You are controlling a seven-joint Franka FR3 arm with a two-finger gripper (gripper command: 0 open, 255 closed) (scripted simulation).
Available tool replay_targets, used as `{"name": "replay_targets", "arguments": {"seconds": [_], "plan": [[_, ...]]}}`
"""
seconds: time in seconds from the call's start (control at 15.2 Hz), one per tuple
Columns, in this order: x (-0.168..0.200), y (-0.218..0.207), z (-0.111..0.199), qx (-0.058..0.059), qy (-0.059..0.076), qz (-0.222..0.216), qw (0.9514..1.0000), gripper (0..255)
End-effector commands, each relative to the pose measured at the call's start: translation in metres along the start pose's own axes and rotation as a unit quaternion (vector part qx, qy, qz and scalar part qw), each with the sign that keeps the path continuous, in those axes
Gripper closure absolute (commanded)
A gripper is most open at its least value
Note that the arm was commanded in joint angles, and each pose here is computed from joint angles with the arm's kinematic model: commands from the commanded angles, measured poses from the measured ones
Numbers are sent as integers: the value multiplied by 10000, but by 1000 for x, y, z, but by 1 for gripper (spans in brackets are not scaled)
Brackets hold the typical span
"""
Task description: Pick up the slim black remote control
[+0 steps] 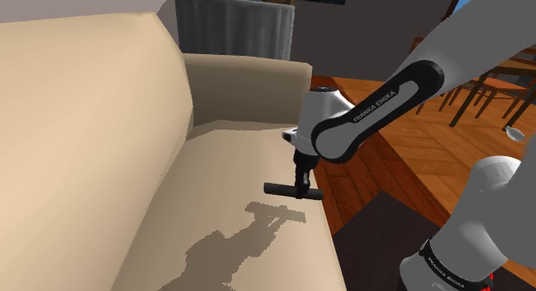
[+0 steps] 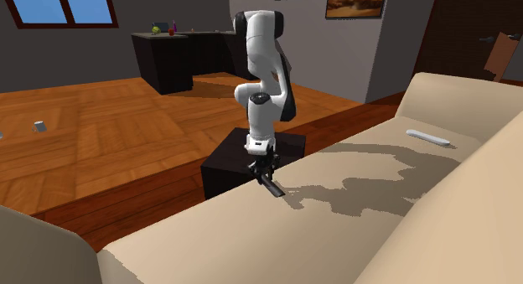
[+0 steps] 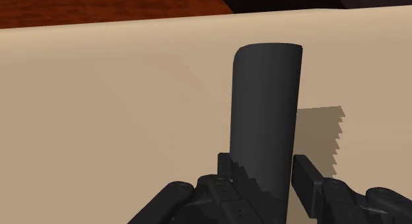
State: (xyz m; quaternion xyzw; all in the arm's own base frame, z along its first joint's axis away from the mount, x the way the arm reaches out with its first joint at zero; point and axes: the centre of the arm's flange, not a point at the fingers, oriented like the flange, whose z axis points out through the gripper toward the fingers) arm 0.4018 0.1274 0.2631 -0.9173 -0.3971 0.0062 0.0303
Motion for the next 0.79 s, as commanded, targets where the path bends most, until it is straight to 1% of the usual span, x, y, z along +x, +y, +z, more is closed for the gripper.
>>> {"name": "replay_targets", "arguments": {"seconds": [0.0,0.59,0.73], "plan": [[0,0,-10,1,-2,0,10000,255],[0,-3,-57,1,-2,0,10000,255],[0,-3,-58,1,-2,0,10000,255]]}}
